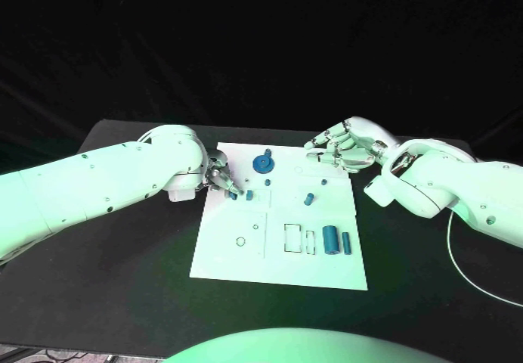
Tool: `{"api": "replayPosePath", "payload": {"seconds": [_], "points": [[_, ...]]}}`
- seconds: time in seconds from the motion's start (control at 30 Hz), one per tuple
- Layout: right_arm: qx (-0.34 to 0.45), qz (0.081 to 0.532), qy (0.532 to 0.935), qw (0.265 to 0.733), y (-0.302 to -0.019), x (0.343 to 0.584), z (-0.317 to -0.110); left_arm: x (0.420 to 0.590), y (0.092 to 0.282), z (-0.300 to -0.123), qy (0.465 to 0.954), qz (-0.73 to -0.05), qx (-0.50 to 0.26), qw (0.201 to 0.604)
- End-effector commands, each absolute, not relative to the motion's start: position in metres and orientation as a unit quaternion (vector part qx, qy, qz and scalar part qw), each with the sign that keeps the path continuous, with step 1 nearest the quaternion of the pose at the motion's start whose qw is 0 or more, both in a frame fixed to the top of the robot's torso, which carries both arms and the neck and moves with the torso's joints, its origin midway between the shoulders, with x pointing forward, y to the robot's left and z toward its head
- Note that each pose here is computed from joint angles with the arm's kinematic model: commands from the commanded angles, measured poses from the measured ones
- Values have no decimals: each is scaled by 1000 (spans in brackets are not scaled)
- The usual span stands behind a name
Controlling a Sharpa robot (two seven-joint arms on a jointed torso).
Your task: Assemble the parts on the task board
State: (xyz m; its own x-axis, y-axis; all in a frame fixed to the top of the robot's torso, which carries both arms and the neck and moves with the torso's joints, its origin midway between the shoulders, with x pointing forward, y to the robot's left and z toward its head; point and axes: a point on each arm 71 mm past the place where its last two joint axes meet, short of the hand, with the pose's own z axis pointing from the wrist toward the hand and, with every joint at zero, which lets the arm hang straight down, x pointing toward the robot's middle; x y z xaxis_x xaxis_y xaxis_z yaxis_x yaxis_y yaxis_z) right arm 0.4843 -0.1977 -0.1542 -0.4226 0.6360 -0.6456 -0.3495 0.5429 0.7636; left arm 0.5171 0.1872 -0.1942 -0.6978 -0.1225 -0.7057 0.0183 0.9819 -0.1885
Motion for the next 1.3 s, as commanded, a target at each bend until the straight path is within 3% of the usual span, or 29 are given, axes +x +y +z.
{"api": "replayPosePath", "payload": {"seconds": [0.03, 1.1, 1.3], "points": [[97, 472, 702, 523, -196, 483, -154, 517, 186, -195, 917, -87, -26, 389], [98, 472, 704, 522, -196, 484, -155, 513, 188, -189, 908, -102, -41, 403], [98, 471, 704, 523, -196, 485, -155, 514, 190, -184, 895, -127, -56, 423]]}}
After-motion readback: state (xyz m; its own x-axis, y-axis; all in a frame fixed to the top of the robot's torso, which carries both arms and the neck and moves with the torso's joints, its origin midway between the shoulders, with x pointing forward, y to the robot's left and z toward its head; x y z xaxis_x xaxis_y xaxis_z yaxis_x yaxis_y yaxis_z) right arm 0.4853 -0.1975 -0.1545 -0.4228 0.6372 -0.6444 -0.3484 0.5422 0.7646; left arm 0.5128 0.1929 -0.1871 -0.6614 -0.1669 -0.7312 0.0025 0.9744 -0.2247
